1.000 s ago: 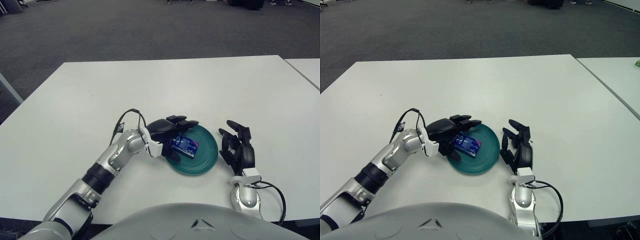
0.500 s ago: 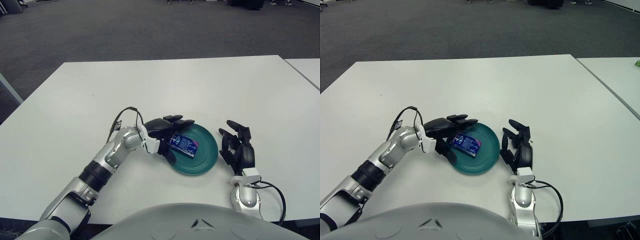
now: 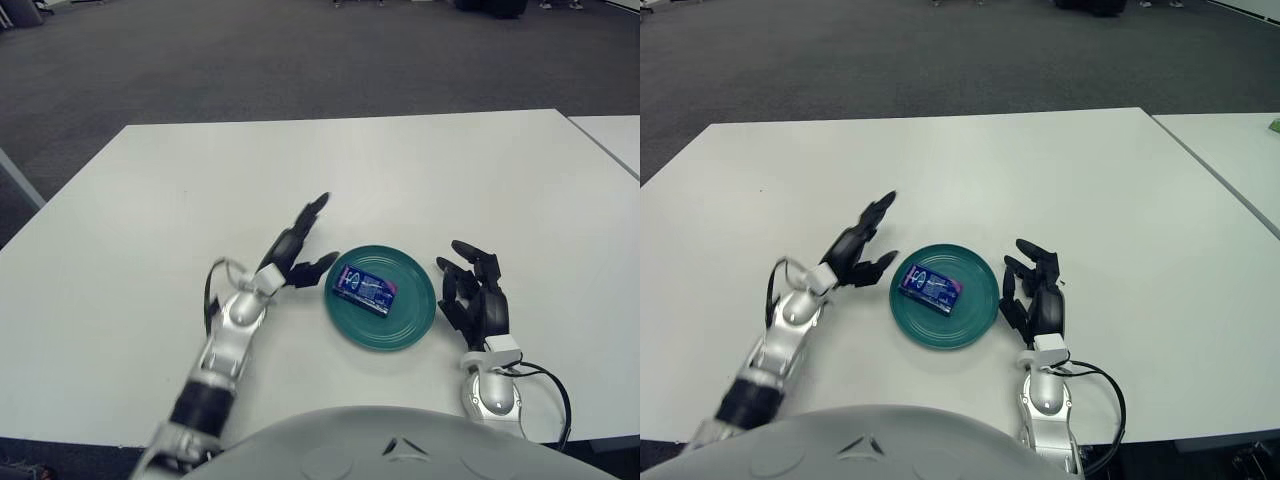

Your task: Put the gum into the plate.

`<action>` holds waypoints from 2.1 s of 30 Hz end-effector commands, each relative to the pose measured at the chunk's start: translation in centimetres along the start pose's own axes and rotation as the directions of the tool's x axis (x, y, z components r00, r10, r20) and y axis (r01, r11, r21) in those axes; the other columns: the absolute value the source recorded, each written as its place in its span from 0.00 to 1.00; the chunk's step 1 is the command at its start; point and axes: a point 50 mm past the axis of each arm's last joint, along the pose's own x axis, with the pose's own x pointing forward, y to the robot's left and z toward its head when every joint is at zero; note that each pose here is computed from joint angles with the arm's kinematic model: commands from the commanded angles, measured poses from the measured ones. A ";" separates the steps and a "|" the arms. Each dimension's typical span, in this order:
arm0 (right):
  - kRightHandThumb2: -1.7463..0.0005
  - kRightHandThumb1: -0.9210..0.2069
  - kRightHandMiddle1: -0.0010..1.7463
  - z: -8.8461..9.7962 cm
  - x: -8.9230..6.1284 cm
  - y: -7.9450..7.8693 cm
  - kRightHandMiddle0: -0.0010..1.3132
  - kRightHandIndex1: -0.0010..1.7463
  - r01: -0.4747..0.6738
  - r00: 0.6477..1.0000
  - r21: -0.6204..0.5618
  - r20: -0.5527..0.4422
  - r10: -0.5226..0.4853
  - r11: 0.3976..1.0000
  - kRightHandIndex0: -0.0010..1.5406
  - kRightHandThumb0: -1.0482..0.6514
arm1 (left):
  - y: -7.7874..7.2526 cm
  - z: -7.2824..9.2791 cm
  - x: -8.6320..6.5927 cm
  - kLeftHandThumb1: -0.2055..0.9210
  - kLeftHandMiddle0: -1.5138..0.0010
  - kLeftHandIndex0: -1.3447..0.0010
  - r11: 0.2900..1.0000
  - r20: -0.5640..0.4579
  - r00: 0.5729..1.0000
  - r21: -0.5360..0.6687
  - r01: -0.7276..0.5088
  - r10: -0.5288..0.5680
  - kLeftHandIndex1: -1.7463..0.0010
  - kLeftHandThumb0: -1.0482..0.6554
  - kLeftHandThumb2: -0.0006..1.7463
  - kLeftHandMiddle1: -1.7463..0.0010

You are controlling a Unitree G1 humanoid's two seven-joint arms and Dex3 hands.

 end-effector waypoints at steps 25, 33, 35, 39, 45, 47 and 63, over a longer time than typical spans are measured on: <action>0.60 0.00 0.60 -2.1 -1.6 -1.1 0.00 0.31 -0.018 0.983 -0.018 -0.183 0.015 1.000 0.25 0.27 | -0.2 -3.7 -4.4 1.00 0.60 0.69 0.880 -0.159 0.913 -0.247 -0.406 0.376 0.02 0.17 0.46 0.10; 0.60 0.00 0.59 -2.1 -1.6 -1.7 0.00 0.31 -0.020 0.981 -0.035 -0.192 0.012 0.999 0.26 0.28 | -1.0 -3.9 -4.9 1.00 0.55 0.62 0.881 -0.163 0.918 -0.262 -0.393 0.362 0.00 0.21 0.42 0.01; 0.60 0.00 0.59 -2.1 -1.6 -1.7 0.00 0.31 -0.019 0.981 -0.038 -0.193 0.011 0.999 0.27 0.27 | -1.2 -3.9 -4.9 1.00 0.55 0.62 0.884 -0.162 0.921 -0.264 -0.386 0.354 0.00 0.21 0.41 0.00; 0.60 0.00 0.60 -2.1 -1.6 -1.9 0.00 0.31 -0.019 0.981 -0.041 -0.196 0.011 0.999 0.27 0.27 | -1.5 -3.9 -5.1 1.00 0.54 0.65 0.895 -0.155 0.931 -0.262 -0.360 0.329 0.00 0.20 0.40 0.00; 0.61 0.00 0.61 -2.2 -1.6 -2.0 0.00 0.32 -0.020 0.980 -0.043 -0.200 0.011 0.999 0.27 0.27 | -1.7 -3.7 -5.3 1.00 0.54 0.69 0.913 -0.141 0.944 -0.246 -0.324 0.297 0.01 0.19 0.40 0.00; 0.61 0.00 0.61 -2.1 -1.6 -1.9 0.00 0.32 -0.022 0.980 -0.044 -0.200 0.013 0.999 0.27 0.27 | -1.8 -3.7 -5.4 1.00 0.54 0.71 0.916 -0.138 0.947 -0.245 -0.316 0.290 0.02 0.19 0.41 0.00; 0.61 0.00 0.59 -2.1 -1.6 -1.7 0.00 0.32 -0.028 0.979 -0.045 -0.204 0.018 0.999 0.27 0.27 | -2.2 -3.1 -5.9 1.00 0.55 0.73 0.938 -0.126 0.964 -0.232 -0.258 0.234 0.00 0.21 0.45 0.00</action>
